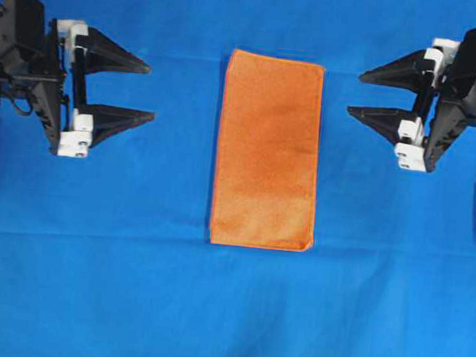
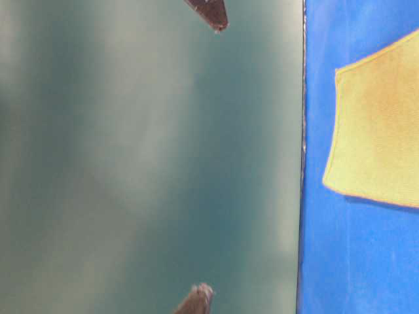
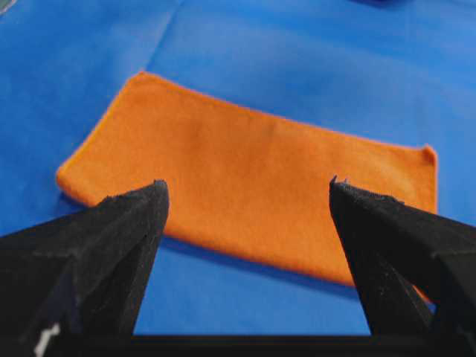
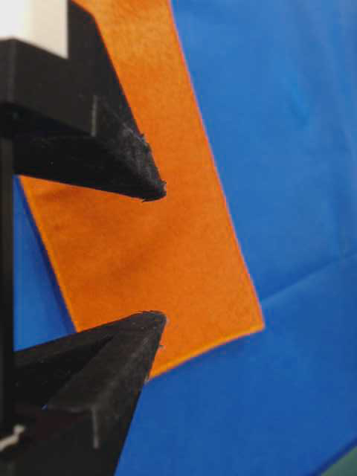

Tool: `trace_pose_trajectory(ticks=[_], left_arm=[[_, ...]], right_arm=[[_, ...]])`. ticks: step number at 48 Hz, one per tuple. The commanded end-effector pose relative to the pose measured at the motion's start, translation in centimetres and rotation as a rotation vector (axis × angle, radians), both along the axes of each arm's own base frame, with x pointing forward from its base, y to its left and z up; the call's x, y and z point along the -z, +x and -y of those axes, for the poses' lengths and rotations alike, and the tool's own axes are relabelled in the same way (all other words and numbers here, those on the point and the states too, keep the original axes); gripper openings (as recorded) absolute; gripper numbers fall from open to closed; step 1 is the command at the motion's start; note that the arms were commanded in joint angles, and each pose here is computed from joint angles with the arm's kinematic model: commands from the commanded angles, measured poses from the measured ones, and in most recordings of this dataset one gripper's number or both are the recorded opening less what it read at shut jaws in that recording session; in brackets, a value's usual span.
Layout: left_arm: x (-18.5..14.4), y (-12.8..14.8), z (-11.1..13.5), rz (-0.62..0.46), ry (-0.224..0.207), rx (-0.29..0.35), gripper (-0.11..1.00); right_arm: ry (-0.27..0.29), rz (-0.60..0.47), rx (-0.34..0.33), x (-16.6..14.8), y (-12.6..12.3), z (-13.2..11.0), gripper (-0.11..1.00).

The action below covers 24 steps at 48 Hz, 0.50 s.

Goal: Fold the orange towel.
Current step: 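Move both grippers to the strip's far corners and grasp them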

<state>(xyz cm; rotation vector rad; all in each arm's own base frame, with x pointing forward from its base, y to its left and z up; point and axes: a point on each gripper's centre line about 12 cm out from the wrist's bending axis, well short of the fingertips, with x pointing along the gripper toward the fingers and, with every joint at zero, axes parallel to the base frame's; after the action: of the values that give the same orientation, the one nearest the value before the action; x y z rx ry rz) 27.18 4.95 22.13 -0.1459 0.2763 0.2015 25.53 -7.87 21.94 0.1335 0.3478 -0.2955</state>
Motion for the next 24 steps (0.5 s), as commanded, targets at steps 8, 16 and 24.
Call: trace_pose_trajectory(ticks=[8,16,24], left_arm=[[-0.2,4.4,-3.4,-0.008,0.009,-0.077,0.83],[2.7,8.0,-6.6,-0.091,-0.009,-0.132,0.83],[6.7,10.5,-9.0,-0.177,-0.034,-0.170,0.83]], right_arm=[[0.005,-0.012,0.087,0.1,1.7,3.3,0.64],[0.019,-0.085,0.136,2.1,3.2,5.9,0.64],[0.061,-0.186,0.177,5.7,4.0,8.0,0.64]])
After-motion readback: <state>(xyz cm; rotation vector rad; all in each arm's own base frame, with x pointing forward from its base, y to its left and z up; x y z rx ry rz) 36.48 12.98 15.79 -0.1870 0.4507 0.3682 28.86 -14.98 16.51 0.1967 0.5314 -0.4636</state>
